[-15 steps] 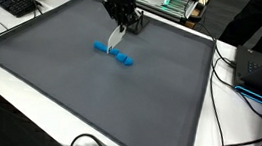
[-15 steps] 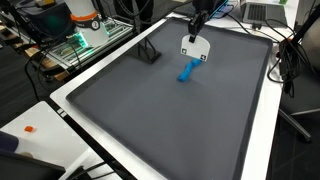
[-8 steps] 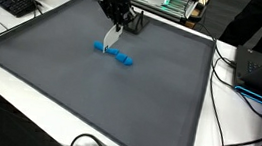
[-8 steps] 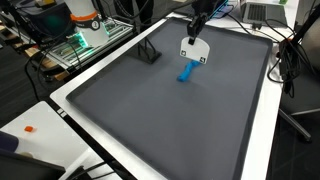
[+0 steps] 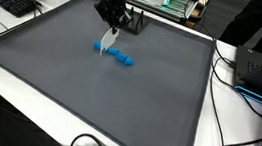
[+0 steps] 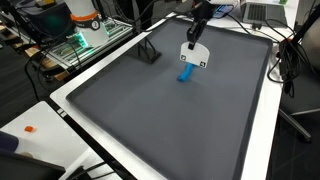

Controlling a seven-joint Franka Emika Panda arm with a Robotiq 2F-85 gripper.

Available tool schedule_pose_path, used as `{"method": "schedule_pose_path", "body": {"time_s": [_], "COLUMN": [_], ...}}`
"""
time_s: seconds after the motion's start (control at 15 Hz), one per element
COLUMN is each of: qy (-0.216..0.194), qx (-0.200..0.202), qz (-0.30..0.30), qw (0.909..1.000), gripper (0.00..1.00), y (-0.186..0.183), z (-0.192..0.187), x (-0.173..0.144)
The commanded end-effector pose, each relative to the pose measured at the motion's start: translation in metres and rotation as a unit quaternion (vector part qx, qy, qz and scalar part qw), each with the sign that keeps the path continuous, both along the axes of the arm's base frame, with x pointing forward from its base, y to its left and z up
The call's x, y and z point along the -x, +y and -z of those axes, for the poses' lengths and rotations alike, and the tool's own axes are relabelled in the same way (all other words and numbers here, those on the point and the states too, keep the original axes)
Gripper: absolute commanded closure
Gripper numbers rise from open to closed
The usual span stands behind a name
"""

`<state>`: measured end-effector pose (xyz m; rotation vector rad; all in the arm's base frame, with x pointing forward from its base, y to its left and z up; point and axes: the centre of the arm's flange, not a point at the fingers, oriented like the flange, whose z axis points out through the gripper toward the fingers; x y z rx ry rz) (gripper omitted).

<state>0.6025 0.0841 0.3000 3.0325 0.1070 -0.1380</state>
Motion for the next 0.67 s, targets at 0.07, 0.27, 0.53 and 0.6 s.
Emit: {"method": "schedule_pose_path", "body": {"time_s": [0.07,0.27,0.53,0.6], "qy": [-0.006,-0.009,-0.012,-0.011], "qx": [-0.009,-0.01,-0.01,-0.011], "qz": [-0.01,-0.015,-0.015,-0.016], "qw": [0.9999,0.9998,0.9998,0.9998], "gripper": [0.99,0.99,0.99,0.99], "y": [-0.008,-0.011,-0.014,-0.014], "z": [0.011,0.015,0.019,0.021], "x": [-0.002,-0.004,-0.006,-0.006]}}
